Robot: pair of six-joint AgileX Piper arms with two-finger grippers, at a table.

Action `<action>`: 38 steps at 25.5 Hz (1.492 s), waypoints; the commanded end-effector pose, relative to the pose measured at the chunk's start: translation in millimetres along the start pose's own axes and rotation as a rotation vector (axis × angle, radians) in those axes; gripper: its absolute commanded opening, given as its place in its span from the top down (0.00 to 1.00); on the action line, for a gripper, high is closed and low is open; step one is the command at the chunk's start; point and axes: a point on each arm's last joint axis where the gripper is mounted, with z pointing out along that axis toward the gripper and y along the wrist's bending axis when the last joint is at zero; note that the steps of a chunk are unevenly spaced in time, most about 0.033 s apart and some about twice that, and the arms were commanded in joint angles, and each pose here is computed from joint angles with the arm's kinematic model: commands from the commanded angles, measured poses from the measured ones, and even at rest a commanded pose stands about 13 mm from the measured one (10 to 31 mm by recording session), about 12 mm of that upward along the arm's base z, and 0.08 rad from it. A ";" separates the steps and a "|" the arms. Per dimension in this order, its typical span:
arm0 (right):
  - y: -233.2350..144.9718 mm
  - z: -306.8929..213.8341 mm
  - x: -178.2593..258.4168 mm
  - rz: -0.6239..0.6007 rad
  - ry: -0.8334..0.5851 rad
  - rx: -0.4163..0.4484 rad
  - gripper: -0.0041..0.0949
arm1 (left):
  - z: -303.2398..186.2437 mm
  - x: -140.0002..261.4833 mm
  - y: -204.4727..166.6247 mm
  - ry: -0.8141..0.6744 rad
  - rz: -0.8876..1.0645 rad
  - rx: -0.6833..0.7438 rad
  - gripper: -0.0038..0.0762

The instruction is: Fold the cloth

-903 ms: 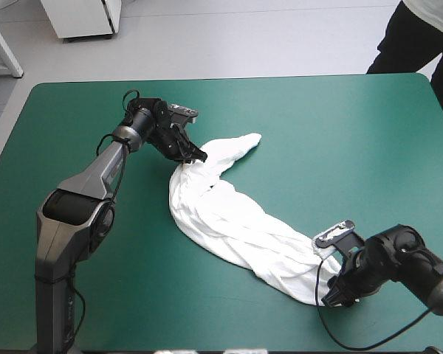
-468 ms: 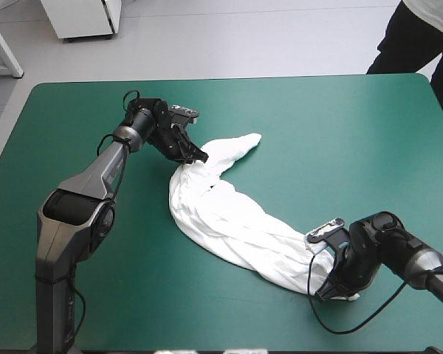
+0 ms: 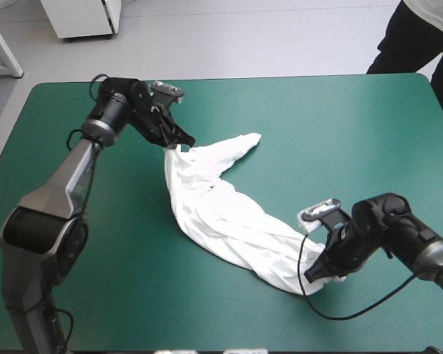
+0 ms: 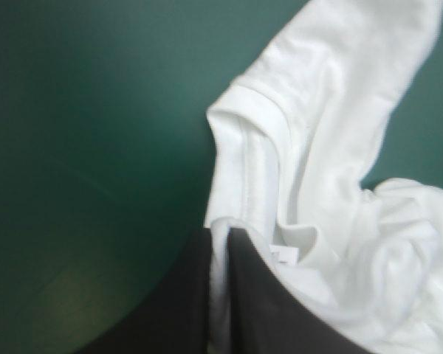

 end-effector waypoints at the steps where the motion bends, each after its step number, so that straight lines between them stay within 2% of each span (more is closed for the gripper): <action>1: 3.9 -68.0 -11.2 0.022 -0.197 0.044 0.98 | -108.3 6.6 -13.0 -0.241 0.005 -0.052 0.96; 7: 6.4 -196.5 -11.0 0.057 -0.595 0.198 0.98 | -210.3 40.2 -34.4 -0.481 0.031 -0.075 0.96; 14: 16.9 -327.7 28.1 0.083 -1.078 0.317 0.98 | -320.5 94.5 -57.9 -0.880 0.064 -0.148 0.96; 20: 29.9 -393.6 69.0 0.075 -1.421 0.326 0.98 | -397.8 144.2 -75.7 -1.127 0.098 -0.214 0.96; 24: 38.5 -416.9 94.0 0.052 -1.564 0.301 0.98 | -443.0 181.3 -88.1 -1.284 0.118 -0.248 0.96; 27: 47.0 -425.3 112.4 0.025 -1.624 0.236 0.98 | -465.2 212.1 -97.3 -1.361 0.130 -0.256 0.96; 31: 54.7 -417.8 127.4 0.002 -1.549 0.149 0.98 | -472.9 238.7 -105.1 -1.362 0.141 -0.240 0.96; 35: 62.9 -411.6 123.1 -0.025 -1.516 0.021 0.98 | -459.4 238.8 -105.8 -1.252 0.136 -0.193 0.96; 38: 62.4 -389.2 106.9 -0.007 -1.400 -0.044 0.98 | -439.2 228.6 -100.1 -1.153 0.118 -0.190 0.96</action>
